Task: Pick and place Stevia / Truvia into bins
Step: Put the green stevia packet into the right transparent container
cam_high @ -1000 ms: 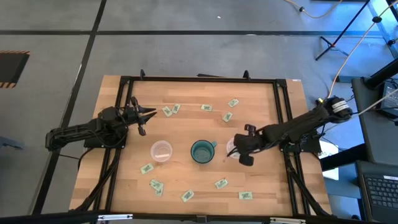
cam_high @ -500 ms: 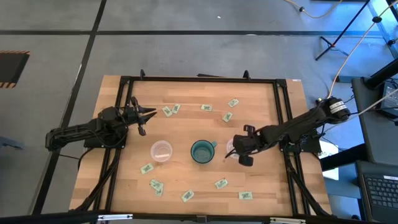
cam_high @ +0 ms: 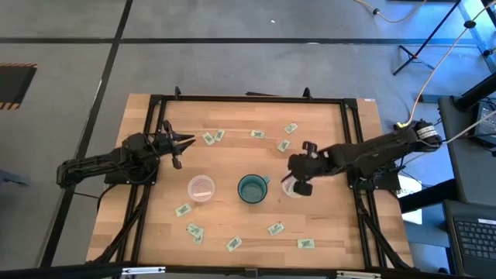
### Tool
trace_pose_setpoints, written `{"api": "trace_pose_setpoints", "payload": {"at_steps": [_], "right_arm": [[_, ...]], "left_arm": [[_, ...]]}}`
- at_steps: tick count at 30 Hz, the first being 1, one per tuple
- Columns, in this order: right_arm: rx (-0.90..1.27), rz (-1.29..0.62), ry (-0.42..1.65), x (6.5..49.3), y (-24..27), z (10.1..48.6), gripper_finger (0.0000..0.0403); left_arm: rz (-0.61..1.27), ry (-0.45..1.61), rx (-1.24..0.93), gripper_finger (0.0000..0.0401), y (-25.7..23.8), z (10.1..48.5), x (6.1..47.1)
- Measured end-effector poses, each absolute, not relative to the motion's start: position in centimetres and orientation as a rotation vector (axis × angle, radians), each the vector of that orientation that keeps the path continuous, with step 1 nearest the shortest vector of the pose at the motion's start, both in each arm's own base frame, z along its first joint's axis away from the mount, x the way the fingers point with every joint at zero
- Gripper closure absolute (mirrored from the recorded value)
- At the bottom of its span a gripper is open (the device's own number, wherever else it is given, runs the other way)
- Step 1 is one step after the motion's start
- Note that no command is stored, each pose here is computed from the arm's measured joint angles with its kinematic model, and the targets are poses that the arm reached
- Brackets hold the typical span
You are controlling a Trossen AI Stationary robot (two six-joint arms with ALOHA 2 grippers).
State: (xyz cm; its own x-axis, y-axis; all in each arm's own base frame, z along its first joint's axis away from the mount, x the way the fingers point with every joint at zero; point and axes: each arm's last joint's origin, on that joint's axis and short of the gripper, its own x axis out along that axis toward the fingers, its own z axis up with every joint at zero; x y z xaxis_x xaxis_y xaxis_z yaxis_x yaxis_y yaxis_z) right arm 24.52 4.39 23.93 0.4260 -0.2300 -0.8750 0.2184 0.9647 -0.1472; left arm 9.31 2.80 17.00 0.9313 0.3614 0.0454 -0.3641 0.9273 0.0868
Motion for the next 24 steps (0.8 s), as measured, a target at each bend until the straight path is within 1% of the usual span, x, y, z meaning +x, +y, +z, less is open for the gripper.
{"api": "trace_pose_setpoints", "payload": {"at_steps": [6,12,15,19,24], "right_arm": [[-0.03,-0.292,1.144,24.6,1.6,24.0,0.0295],[-0.029,-0.318,1.115,25.0,-0.9,24.2,0.0295],[0.029,-0.364,1.053,25.5,-2.9,24.4,0.0295],[0.155,-0.36,0.996,25.6,-5.7,24.7,0.0295],[0.222,-0.45,1.017,25.1,-8.6,24.1,0.0295]], "left_arm": [[0.372,-0.028,0.094,0.0334,2.8,17.0,9.3],[0.372,-0.029,0.094,0.0335,2.8,17.0,9.3],[0.372,-0.029,0.094,0.0333,2.8,17.0,9.3],[0.372,-0.029,0.094,0.0335,2.8,17.0,9.3],[0.372,-0.029,0.094,0.0334,2.8,17.0,9.3]]}}
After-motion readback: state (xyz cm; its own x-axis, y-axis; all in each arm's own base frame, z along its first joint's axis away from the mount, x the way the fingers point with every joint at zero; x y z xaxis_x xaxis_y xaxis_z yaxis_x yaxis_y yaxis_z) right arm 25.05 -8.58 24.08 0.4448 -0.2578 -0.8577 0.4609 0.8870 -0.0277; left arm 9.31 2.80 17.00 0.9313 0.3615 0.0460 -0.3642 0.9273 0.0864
